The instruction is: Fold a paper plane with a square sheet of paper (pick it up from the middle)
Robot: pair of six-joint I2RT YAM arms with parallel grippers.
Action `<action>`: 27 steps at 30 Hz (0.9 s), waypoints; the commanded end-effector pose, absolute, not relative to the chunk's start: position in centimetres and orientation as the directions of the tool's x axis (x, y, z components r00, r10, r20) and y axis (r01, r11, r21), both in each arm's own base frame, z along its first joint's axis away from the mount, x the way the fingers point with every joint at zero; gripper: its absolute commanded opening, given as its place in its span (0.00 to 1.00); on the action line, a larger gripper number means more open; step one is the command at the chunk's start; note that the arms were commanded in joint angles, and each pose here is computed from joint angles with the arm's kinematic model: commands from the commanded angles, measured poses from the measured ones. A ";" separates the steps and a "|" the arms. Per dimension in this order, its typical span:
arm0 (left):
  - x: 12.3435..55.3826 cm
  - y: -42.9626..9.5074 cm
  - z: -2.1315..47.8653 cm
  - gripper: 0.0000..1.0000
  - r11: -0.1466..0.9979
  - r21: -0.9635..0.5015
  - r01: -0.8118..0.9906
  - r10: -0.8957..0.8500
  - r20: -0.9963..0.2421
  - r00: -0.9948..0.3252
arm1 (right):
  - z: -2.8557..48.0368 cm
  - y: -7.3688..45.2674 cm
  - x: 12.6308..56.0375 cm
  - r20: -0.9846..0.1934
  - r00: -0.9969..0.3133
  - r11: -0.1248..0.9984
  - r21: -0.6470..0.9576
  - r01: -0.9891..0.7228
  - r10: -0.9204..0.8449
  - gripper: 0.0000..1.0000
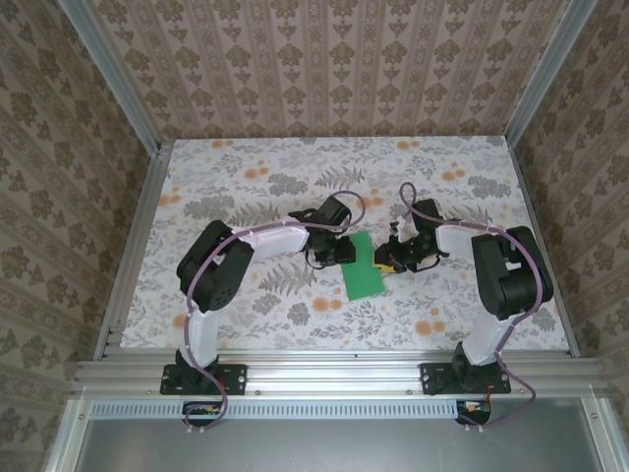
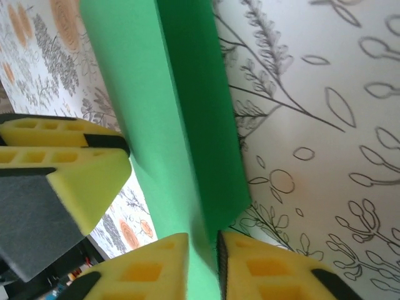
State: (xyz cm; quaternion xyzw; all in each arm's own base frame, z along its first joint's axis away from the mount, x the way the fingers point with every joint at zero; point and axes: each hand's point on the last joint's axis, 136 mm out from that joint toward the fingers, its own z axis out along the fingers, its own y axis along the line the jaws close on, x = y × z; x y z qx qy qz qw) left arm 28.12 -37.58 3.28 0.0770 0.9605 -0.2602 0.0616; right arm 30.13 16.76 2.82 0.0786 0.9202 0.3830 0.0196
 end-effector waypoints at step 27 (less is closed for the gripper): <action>16.2 -38.7 5.9 0.72 0.563 0.013 0.827 0.730 -0.476 -0.490 | 3.6 16.9 27.9 0.072 -0.902 0.597 0.727 0.339 0.425 0.07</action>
